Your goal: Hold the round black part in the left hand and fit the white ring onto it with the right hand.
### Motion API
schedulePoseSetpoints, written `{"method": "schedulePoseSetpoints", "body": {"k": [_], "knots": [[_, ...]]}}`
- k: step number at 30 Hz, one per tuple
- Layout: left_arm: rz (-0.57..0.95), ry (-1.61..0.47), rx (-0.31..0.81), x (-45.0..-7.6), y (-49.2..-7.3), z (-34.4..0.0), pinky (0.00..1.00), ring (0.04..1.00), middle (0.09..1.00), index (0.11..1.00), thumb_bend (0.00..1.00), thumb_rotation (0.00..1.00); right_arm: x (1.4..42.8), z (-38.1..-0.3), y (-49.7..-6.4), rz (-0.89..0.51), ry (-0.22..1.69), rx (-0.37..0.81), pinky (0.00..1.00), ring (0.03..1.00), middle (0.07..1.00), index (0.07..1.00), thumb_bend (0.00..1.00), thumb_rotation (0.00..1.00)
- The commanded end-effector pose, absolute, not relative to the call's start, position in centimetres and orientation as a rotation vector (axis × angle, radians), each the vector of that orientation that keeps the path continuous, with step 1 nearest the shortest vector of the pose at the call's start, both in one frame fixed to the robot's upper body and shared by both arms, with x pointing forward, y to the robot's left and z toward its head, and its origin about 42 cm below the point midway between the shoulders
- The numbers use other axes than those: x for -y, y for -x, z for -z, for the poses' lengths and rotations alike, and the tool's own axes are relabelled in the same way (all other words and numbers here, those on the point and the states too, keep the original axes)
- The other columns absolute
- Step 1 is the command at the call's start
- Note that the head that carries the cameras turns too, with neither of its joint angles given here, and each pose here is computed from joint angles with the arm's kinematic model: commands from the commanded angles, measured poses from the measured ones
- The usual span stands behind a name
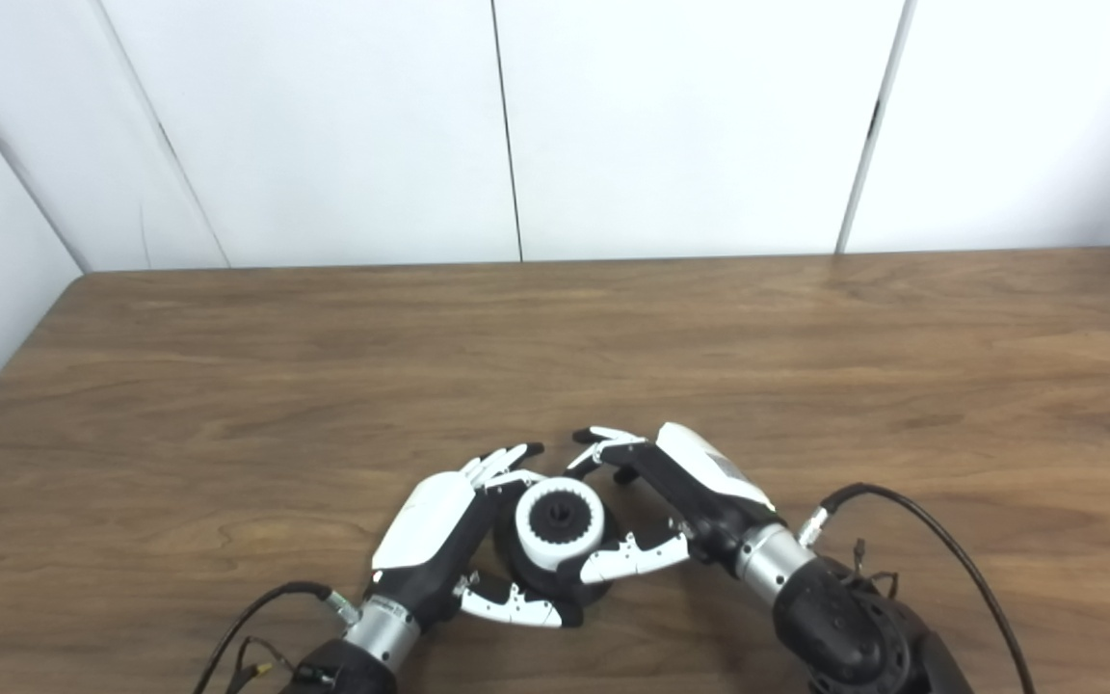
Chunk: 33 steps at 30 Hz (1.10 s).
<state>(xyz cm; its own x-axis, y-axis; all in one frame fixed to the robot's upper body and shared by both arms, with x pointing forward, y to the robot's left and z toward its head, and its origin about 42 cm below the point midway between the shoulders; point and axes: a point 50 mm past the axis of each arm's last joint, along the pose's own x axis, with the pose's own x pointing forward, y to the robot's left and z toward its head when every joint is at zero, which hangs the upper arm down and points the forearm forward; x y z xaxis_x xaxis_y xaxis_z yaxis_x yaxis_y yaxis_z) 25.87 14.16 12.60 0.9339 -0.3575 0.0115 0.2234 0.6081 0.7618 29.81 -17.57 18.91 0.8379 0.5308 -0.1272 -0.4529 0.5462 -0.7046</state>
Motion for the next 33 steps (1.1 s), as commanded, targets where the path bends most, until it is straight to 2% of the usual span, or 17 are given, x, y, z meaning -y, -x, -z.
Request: {"method": "schedulePoseSetpoints", "body": {"k": [1,13,23,33], "knots": [[0.332,-0.868,0.185,-14.5,-26.2,-13.1,0.96,0.96,0.952,0.611,0.85,0.31,17.5,-20.1,-30.1,-0.588,0.829,0.128,0.76,0.912,0.931,0.776,0.92,0.44],[0.328,-0.87,0.197,-14.6,-26.3,-13.1,0.95,0.954,0.945,0.607,0.85,0.29,18.2,-20.3,-30.2,-0.617,0.805,0.105,0.82,0.955,0.978,0.876,0.98,0.47],[0.329,-0.867,0.19,-14.8,-26.2,-13.0,0.96,0.961,0.95,0.611,0.85,0.3,19.7,-19.9,-29.3,-0.579,0.714,0.104,0.79,0.955,0.991,0.919,1.0,0.45],[0.329,-0.869,0.185,-15.2,-26.2,-13.2,0.95,0.964,0.953,0.613,0.84,0.31,21.5,-19.3,-28.1,-0.471,0.619,0.098,0.89,0.973,0.988,0.935,1.0,0.5]]}}
